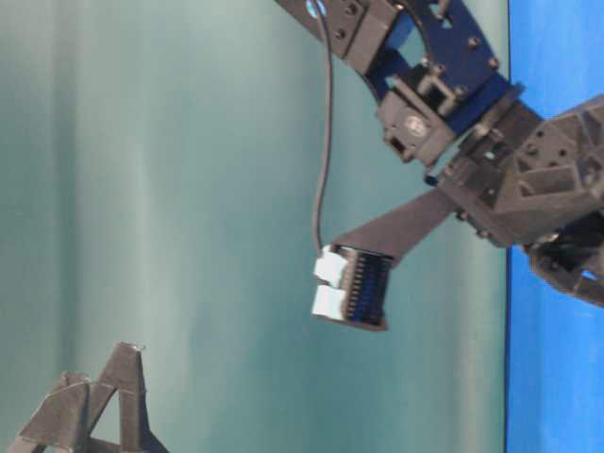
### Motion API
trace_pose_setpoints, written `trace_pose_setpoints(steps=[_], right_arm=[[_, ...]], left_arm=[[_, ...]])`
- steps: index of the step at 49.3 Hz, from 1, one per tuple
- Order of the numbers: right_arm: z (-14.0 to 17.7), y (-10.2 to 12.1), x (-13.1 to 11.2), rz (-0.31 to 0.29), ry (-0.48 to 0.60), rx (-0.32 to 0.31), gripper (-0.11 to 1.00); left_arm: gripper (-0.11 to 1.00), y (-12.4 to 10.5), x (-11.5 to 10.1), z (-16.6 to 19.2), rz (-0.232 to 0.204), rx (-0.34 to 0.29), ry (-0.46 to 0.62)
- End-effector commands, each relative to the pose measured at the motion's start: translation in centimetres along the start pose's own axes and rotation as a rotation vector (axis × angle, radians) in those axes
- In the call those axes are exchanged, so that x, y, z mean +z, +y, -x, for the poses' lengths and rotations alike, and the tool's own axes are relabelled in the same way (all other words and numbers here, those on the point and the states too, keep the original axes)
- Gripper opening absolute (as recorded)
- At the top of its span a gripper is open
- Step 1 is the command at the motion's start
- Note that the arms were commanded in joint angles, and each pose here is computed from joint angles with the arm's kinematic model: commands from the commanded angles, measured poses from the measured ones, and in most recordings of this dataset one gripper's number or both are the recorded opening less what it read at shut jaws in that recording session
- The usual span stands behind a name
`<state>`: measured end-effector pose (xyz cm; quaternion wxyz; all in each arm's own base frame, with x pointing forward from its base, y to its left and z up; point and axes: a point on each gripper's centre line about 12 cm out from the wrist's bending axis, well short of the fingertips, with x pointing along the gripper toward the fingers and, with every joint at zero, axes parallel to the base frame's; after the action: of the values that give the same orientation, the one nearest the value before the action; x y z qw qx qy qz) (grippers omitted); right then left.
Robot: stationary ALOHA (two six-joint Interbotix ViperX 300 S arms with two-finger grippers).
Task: Handover the blue block to the right arm after grasping it with the left arm, then place it in the designated position.
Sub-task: 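Swing the right gripper to the table center and lower the cube, then open the right gripper to release the cube on the table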
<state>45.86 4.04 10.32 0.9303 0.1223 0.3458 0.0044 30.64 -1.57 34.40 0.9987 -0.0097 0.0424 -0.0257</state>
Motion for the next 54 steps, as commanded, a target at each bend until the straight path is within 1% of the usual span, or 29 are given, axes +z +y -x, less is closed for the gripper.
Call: trace_pose_setpoints(steps=[1, 14, 18, 23, 25, 26, 28, 33, 35, 43, 47, 54], right_arm=[[0.4, 0.2, 1.4, -0.008, -0.042, 0.012, 0.55], [0.4, 0.1, 1.3, -0.015, -0.036, 0.008, 0.56], [0.4, 0.1, 1.3, -0.023, -0.037, 0.007, 0.57], [0.4, 0.1, 1.3, -0.030, -0.038, 0.007, 0.84], [0.4, 0.1, 1.3, -0.030, -0.038, 0.007, 0.92], [0.4, 0.1, 1.3, -0.030, -0.038, 0.007, 0.93], [0.4, 0.1, 1.3, -0.030, -0.038, 0.007, 0.90], [0.4, 0.1, 1.3, -0.030, -0.038, 0.007, 0.79], [0.4, 0.1, 1.3, -0.030, -0.038, 0.007, 0.77], [0.5, 0.1, 1.4, -0.030, -0.040, 0.007, 0.80], [0.9, 0.2, 1.8, -0.030, -0.045, 0.004, 0.80], [3.2, 0.5, 3.3, -0.029, -0.062, -0.010, 0.80]], left_arm=[[0.93, 0.1, 1.3, 0.4, 0.000, 0.004, -0.040], [0.93, 0.2, 1.2, 0.4, 0.002, 0.005, -0.038], [0.93, 0.1, 1.2, 0.4, 0.002, 0.004, -0.038], [0.93, 0.1, 1.3, 0.4, 0.002, 0.004, -0.040], [0.93, 0.2, 1.2, 0.4, 0.005, 0.005, -0.038], [0.93, 0.2, 1.3, 0.4, 0.003, 0.005, -0.040], [0.93, 0.1, 1.3, 0.4, 0.003, 0.004, -0.040], [0.93, 0.2, 1.3, 0.4, 0.003, 0.005, -0.042], [0.93, 0.1, 1.3, 0.4, 0.003, 0.004, -0.042], [0.93, 0.2, 1.3, 0.4, 0.005, 0.005, -0.042], [0.93, 0.2, 1.3, 0.4, 0.006, 0.005, -0.040], [0.93, 0.1, 1.4, 0.4, 0.006, 0.003, -0.043]])
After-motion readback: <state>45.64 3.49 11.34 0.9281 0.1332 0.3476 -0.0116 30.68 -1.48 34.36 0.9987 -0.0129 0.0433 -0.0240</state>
